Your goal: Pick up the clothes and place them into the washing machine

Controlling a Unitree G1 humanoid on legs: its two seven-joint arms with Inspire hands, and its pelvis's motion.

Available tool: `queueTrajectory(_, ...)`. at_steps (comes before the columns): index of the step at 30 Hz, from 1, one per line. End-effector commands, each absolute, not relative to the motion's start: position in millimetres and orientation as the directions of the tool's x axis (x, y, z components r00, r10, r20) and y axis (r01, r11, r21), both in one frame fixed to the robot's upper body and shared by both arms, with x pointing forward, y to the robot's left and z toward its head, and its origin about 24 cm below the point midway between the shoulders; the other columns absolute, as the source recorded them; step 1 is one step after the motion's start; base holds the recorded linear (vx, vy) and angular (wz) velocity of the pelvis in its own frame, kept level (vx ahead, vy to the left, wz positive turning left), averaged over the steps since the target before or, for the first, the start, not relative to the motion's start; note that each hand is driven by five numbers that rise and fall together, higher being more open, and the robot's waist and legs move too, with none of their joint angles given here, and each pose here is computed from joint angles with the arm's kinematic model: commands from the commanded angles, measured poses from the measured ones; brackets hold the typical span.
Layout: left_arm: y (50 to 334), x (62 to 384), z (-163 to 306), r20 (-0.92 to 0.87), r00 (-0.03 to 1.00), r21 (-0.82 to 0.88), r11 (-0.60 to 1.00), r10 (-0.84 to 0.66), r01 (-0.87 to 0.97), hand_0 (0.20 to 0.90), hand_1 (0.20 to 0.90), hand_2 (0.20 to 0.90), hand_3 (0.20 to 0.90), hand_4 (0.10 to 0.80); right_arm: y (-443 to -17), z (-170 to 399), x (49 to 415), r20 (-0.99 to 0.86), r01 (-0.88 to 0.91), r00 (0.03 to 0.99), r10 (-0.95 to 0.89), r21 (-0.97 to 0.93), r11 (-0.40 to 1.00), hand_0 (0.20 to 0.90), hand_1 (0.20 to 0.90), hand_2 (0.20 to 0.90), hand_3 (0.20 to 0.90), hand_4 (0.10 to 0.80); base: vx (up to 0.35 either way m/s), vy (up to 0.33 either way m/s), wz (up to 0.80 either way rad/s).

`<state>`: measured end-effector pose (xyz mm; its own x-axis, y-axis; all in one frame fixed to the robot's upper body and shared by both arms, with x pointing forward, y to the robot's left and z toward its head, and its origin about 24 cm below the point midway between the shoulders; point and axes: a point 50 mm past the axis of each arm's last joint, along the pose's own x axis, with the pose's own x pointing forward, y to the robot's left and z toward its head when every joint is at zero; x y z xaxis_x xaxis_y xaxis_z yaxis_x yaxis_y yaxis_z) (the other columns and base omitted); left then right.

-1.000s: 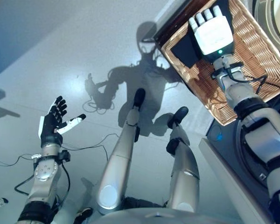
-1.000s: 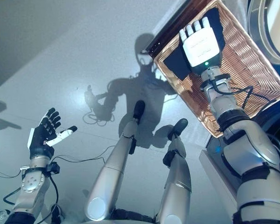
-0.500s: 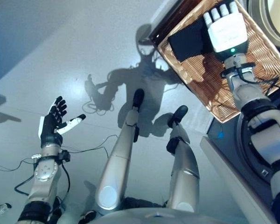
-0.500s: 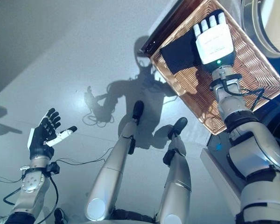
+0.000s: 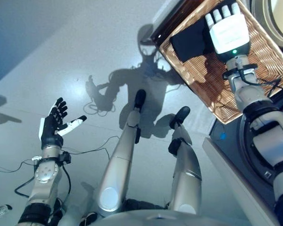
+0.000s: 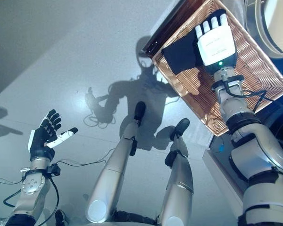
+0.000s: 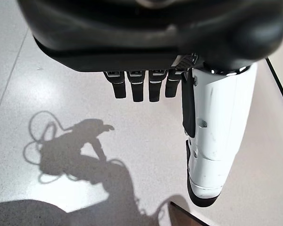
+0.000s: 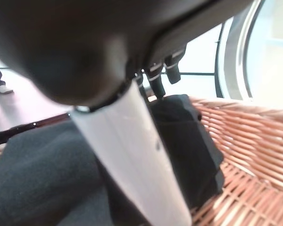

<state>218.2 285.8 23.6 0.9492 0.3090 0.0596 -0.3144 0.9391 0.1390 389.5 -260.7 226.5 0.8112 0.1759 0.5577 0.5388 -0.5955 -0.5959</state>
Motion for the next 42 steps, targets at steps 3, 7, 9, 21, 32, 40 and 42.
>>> queueTrajectory(3, 310.1, 185.3, 25.4, 0.087, 0.911, 0.165, 0.896, 0.403, -0.412, 0.9, 0.9, 0.9, 0.9, 0.8, -265.9, 248.4, 384.6, 0.628, 0.596, 0.751, 0.206, -0.509, -0.621, 0.9, 0.9, 0.9, 0.9, 0.8, 0.0, 0.0, 0.0)
queueTrajectory(7, 310.1, 185.4, 25.2, 0.086, 0.912, 0.165, 0.897, 0.401, -0.41, 0.9, 0.9, 0.9, 0.9, 0.8, -261.9, 240.8, 388.1, 0.602, 0.571, 0.773, 0.198, -0.526, -0.63, 0.9, 0.9, 0.9, 0.9, 0.8, 0.0, 0.0, 0.0)
queueTrajectory(9, 310.3, 185.5, 25.3, 0.086, 0.911, 0.164, 0.897, 0.403, -0.412, 0.9, 0.9, 0.9, 0.9, 0.8, -261.7, 233.9, 389.9, 0.576, 0.542, 0.797, 0.184, -0.545, -0.64, 0.9, 0.9, 0.9, 0.9, 0.8, 0.0, 0.0, 0.0)
queueTrajectory(21, 313.7, 180.0, 21.1, 0.064, 0.904, 0.159, 0.89, 0.422, -0.426, 0.9, 0.9, 0.9, 0.9, 0.8, -262.2, 209.2, 392.6, 0.487, 0.452, 0.863, 0.136, -0.622, -0.639, 0.76, 0.76, 0.76, 0.76, 0.7, 0.0, 0.0, 0.0)
queueTrajectory(32, 314.7, 179.1, 20.6, 0.061, 0.902, 0.154, 0.889, 0.428, -0.432, 0.9, 0.9, 0.9, 0.9, 0.8, -267.5, 212.9, 391.5, 0.514, 0.453, 0.852, 0.098, -0.63, -0.631, 0.2, 0.2, 0.2, 0.2, 0.3, 0.0, 0.002, -0.01)
queueTrajectory(40, 313.7, 179.7, 20.4, 0.061, 0.902, 0.149, 0.89, 0.427, -0.431, 0.9, 0.9, 0.9, 0.9, 0.8, -273.7, 214.6, 389.0, 0.531, 0.455, 0.844, 0.076, -0.632, -0.628, 0.2, 0.2, 0.2, 0.2, 0.3, 0.0, 0.0, 0.0)
queueTrajectory(42, 313.7, 179.7, 20.1, 0.06, 0.902, 0.15, 0.889, 0.428, -0.432, 0.9, 0.9, 0.9, 0.9, 0.8, -274.5, 214.6, 388.6, 0.535, 0.456, 0.842, 0.071, -0.635, -0.623, 0.2, 0.2, 0.2, 0.2, 0.3, 0.0, 0.0, 0.0)
